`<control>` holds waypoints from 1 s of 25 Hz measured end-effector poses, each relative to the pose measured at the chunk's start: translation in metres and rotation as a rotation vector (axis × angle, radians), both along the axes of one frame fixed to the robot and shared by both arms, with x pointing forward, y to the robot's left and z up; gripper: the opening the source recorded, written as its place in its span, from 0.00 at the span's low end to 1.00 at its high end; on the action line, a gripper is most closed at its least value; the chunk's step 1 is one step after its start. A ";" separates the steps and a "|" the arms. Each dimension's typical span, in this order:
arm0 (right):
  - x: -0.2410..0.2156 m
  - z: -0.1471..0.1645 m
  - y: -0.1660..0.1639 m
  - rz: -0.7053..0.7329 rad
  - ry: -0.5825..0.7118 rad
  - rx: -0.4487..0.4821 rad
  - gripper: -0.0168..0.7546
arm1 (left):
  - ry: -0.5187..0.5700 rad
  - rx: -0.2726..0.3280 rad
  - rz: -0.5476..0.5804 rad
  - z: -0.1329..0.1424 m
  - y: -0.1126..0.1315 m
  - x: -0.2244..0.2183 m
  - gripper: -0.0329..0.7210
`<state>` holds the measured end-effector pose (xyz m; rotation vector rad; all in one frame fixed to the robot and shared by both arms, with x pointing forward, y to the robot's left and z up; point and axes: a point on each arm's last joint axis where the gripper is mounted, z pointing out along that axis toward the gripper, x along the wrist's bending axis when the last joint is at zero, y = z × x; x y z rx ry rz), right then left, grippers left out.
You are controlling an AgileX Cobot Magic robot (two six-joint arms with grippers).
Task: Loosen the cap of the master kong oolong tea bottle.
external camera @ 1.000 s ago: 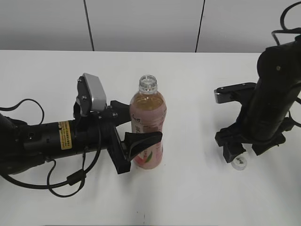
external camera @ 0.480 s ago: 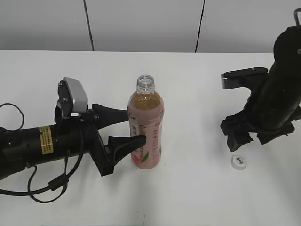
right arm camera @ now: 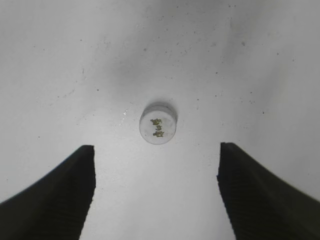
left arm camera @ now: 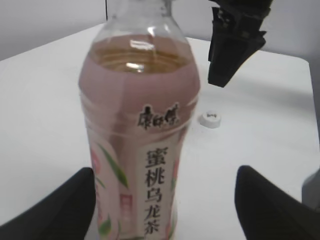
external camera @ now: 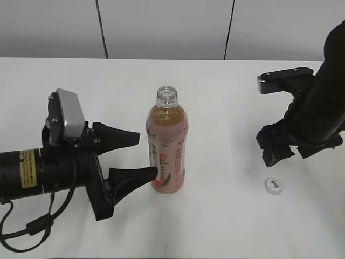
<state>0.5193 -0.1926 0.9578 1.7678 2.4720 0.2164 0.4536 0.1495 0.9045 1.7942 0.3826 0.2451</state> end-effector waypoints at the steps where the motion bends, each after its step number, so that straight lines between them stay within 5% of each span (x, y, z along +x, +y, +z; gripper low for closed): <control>1: 0.000 0.000 0.000 0.000 -0.001 0.000 0.77 | -0.010 0.021 -0.002 0.003 0.002 -0.003 0.71; 6: 0.000 0.001 0.000 0.000 -0.004 0.001 0.77 | -0.071 0.209 0.080 0.024 0.015 -0.006 0.63; 11: 0.000 0.001 0.000 0.000 -0.007 0.002 0.77 | 0.002 0.305 0.414 0.052 0.042 -0.003 0.62; 18: 0.000 0.001 0.000 0.021 -0.008 -0.001 0.77 | 0.286 0.337 0.783 0.071 0.073 -0.010 0.61; 25: -0.003 0.010 -0.001 0.024 -0.023 0.004 0.77 | 0.337 0.287 0.880 0.117 0.075 -0.001 0.60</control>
